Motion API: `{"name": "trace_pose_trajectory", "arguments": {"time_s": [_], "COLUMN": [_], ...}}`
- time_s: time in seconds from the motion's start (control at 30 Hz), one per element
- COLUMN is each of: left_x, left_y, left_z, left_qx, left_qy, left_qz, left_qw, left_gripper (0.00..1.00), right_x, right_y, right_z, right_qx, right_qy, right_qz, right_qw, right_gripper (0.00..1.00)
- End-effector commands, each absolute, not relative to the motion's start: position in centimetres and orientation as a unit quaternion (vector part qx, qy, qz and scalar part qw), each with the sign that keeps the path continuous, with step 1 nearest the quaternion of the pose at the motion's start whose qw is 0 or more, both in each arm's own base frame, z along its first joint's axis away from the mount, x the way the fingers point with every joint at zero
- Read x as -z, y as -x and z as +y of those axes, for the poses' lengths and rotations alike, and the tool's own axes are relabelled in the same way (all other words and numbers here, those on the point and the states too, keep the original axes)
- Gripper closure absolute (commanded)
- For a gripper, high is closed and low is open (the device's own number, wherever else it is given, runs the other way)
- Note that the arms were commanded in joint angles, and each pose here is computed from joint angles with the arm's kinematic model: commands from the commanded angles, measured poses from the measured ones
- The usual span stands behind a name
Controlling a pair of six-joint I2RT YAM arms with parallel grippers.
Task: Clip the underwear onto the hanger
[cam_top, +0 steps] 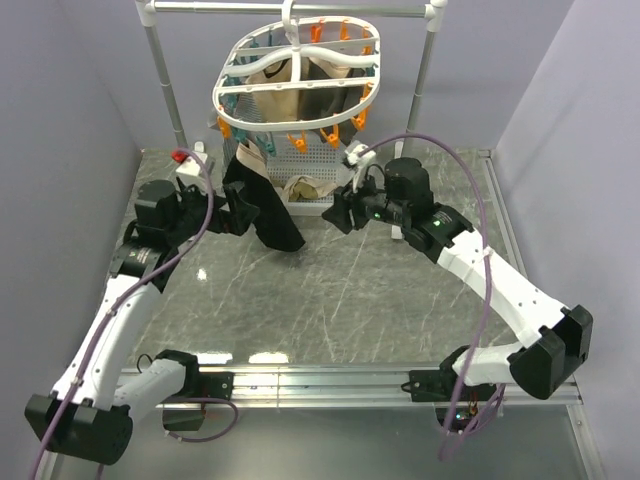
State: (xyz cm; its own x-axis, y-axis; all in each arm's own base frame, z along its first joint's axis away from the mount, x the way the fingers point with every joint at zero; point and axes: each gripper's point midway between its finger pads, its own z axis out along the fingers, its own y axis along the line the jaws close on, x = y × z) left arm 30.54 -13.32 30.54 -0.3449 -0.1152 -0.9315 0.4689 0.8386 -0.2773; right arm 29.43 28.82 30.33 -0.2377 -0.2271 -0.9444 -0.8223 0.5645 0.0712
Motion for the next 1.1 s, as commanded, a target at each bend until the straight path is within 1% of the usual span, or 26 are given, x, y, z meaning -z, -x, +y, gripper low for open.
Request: {"name": "trace_pose_trajectory", "arguments": {"time_s": [0.0,0.17,0.3,0.4,0.47,0.53,0.6,0.63,0.7,0.77,0.8,0.83,0.9,0.93,1.0,1.03,1.07], "left_x": [-29.0,-28.0,-26.7,-25.4,-24.3,-23.7,-23.1,-23.2,-23.4,-23.6,-24.1,-24.1,-24.6,-24.6,-25.0,-25.2,-25.4], "left_y": [-32.0,-32.6,-34.0,-34.6,-35.5,-36.4,-36.9,-37.1,-37.2,-37.0,-36.7,-36.4,-35.6,-35.4,-34.4,-34.1,-33.7], "left_z": [-13.7,-16.3,-14.9,-14.6,-14.2,-14.0,-13.9,-13.7,-13.5,-13.5,-13.4,-13.4,-13.3,-13.1,-13.1,-13.1,-13.1], "left_qx": [0.244,0.246,0.226,0.218,0.200,0.187,0.178,0.171,0.165,0.167,0.166,0.170,0.175,0.178,0.195,0.201,0.202], "left_qy": [-0.085,-0.058,0.038,0.071,0.088,0.094,0.104,0.108,0.105,0.091,0.082,0.072,0.051,0.043,0.009,-0.005,-0.029], "left_qz": [0.784,0.784,0.792,0.797,0.800,0.799,0.802,0.803,0.804,0.804,0.800,0.802,0.798,0.798,0.796,0.794,0.792], "left_qw": [0.564,0.566,0.565,0.559,0.559,0.564,0.560,0.561,0.561,0.563,0.570,0.569,0.574,0.574,0.573,0.573,0.575], "left_gripper": [0.02,0.06,0.05,0.04,0.04,0.07,0.13,0.18,0.23,0.35,0.44,0.63,0.73,0.82,0.90,0.95,0.98], "right_x": [-30.2,-28.3,-28.1,-28.1,-28.1,-28.2,-28.1,-27.8,-28.1,-27.8,-27.8,-27.5,-27.6,-27.1,-27.7,-27.0,-27.2], "right_y": [-30.5,-31.9,-32.6,-33.2,-33.4,-33.8,-34.3,-34.6,-34.9,-35.4,-35.4,-35.9,-36.1,-36.1,-36.5,-36.5,-36.8], "right_z": [28.3,27.9,28.6,28.9,29.2,29.4,29.7,29.9,30.0,30.1,30.4,30.4,30.8,31.3,31.9,32.5,32.7], "right_qx": [-0.362,-0.388,-0.412,-0.417,-0.420,-0.422,-0.424,-0.424,-0.428,-0.431,-0.438,-0.442,-0.452,-0.463,-0.478,-0.491,-0.499], "right_qy": [0.283,0.236,0.210,0.203,0.204,0.204,0.204,0.205,0.210,0.212,0.216,0.213,0.217,0.219,0.221,0.220,0.218], "right_qz": [0.738,0.748,0.744,0.744,0.743,0.742,0.743,0.744,0.740,0.739,0.736,0.736,0.731,0.731,0.722,0.724,0.721], "right_qw": [0.494,0.484,0.482,0.481,0.479,0.479,0.476,0.474,0.475,0.473,0.469,0.466,0.463,0.450,0.449,0.431,0.429], "right_gripper": [0.43,0.44,0.45,0.45,0.46,0.46,0.46,0.46,0.46,0.46,0.46,0.46,0.45,0.45,0.43,0.42,0.40]}}
